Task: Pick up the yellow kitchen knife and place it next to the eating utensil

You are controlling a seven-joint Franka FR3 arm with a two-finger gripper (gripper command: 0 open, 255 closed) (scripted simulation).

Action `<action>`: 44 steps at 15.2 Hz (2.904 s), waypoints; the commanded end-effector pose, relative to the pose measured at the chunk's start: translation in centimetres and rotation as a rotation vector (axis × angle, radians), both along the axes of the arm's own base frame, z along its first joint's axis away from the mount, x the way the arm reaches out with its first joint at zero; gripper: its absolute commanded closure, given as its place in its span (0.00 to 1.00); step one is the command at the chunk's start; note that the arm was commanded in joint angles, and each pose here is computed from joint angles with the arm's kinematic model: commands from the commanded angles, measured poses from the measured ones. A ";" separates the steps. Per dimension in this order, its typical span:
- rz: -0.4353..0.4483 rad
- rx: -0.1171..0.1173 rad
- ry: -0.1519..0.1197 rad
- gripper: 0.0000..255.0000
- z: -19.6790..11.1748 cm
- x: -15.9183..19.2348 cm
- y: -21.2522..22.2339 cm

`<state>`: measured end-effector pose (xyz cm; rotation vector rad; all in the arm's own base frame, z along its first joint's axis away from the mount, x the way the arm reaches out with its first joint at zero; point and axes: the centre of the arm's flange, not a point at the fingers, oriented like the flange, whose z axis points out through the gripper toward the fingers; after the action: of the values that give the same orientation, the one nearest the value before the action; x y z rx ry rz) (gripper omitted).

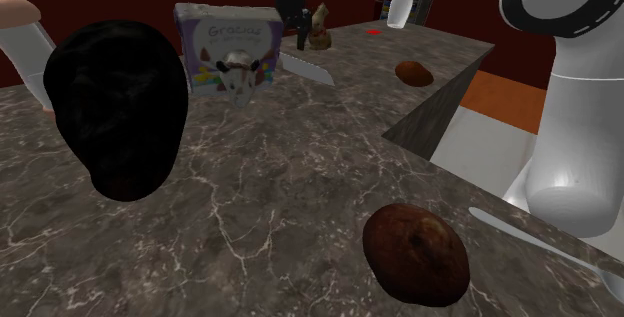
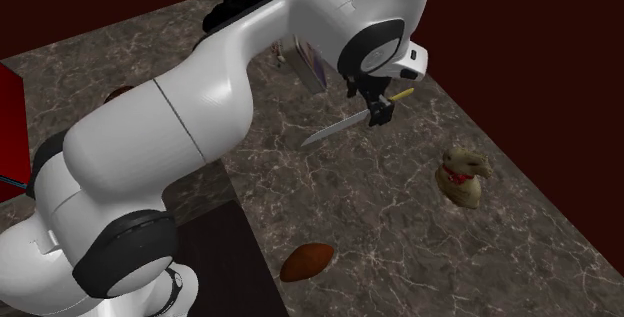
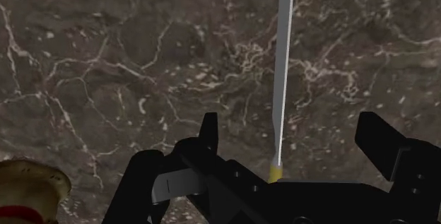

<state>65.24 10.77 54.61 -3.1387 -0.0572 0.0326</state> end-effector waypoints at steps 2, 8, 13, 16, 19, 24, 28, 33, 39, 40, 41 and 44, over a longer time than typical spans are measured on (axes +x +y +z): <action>-0.001 0.000 0.000 0.00 -1.5 0.1 -0.1; -0.001 0.000 0.000 0.00 -2.9 0.1 -0.1; -0.001 0.000 0.000 1.00 -2.8 0.1 -0.1; -0.001 0.000 0.000 1.00 -2.8 0.1 -0.1; -0.001 0.000 0.000 1.00 -2.8 0.1 -0.1; -0.001 0.000 0.000 1.00 -1.8 0.1 -0.1; -0.001 0.000 0.000 1.00 0.3 0.1 -0.1; -0.001 0.000 0.000 1.00 3.0 0.1 -0.1; -0.001 0.000 0.000 1.00 6.1 0.1 -0.1; -0.001 0.000 0.000 1.00 6.6 0.1 -0.1; -0.001 0.000 0.000 1.00 7.2 0.1 -0.1; -0.001 0.000 0.000 1.00 8.8 0.1 -0.1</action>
<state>65.33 10.66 62.77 -3.1384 -0.0565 0.0313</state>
